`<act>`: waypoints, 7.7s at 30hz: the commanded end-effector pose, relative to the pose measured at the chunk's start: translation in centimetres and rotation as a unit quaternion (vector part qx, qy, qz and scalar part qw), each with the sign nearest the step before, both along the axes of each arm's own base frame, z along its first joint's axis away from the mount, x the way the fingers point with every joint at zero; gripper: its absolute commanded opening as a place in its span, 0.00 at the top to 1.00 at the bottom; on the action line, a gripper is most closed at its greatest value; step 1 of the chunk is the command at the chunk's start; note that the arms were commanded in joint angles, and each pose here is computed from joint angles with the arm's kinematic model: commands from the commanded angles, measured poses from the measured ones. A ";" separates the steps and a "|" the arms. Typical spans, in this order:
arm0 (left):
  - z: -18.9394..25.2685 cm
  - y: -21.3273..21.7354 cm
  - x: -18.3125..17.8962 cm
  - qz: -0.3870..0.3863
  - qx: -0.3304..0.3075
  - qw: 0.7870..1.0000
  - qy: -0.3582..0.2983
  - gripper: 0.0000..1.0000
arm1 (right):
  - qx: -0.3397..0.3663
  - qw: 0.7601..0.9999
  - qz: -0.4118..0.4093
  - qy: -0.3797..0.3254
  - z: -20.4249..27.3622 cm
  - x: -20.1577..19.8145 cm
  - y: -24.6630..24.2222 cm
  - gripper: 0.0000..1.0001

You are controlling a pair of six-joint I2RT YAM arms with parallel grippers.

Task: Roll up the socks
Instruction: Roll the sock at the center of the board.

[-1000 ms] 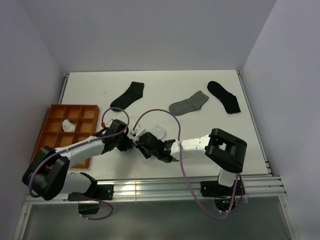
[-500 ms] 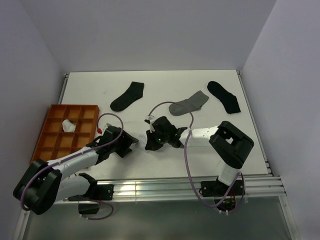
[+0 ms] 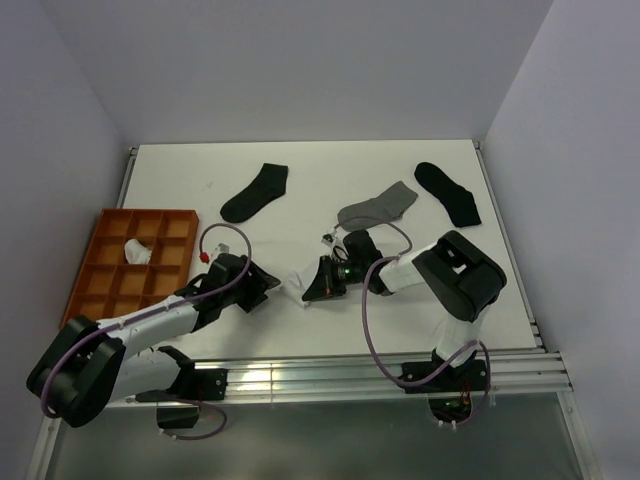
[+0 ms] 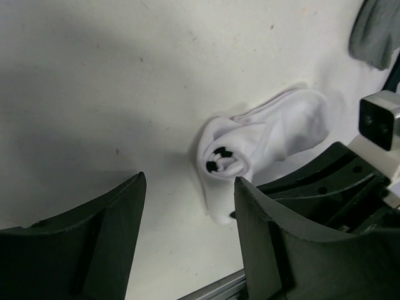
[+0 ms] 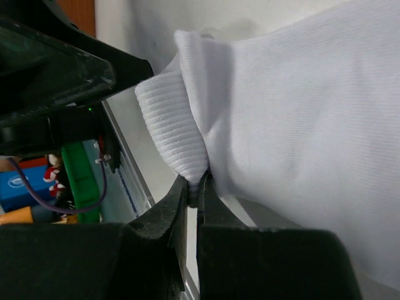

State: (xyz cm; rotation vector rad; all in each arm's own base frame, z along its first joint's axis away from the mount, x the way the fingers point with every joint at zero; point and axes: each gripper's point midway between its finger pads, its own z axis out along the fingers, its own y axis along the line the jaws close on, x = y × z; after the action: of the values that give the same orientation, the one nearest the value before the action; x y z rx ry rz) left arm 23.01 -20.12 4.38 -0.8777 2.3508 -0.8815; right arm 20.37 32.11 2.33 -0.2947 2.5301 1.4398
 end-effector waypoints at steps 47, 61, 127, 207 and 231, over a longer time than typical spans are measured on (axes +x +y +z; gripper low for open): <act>-2.9 -1.5 0.2 -0.070 0.173 0.981 0.054 0.64 | -0.262 0.942 -0.154 -0.142 -0.1 9.0 -7.8 0.64; -2.5 -3.0 1.1 -0.089 0.182 0.978 0.045 0.64 | -0.212 0.928 -0.070 -0.297 7.0 8.2 -2.9 0.64; -4.0 -7.5 2.2 -0.102 0.086 0.991 0.017 0.67 | -0.050 0.991 -0.089 0.082 -4.5 0.7 -6.6 0.99; 3.4 0.4 2.1 0.008 0.051 0.998 -0.036 0.24 | -0.106 0.986 0.097 -0.088 -2.6 -1.8 -0.5 1.00; 1.4 -5.3 2.3 -0.085 0.045 0.993 -0.061 0.29 | -0.017 0.993 0.011 0.112 -4.7 0.3 -2.6 1.00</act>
State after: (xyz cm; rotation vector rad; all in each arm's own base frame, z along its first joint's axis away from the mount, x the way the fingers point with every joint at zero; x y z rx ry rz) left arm 23.95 -23.79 3.82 -0.6335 2.4242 -0.7872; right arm 22.85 31.38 2.40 -0.3052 2.5040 1.6562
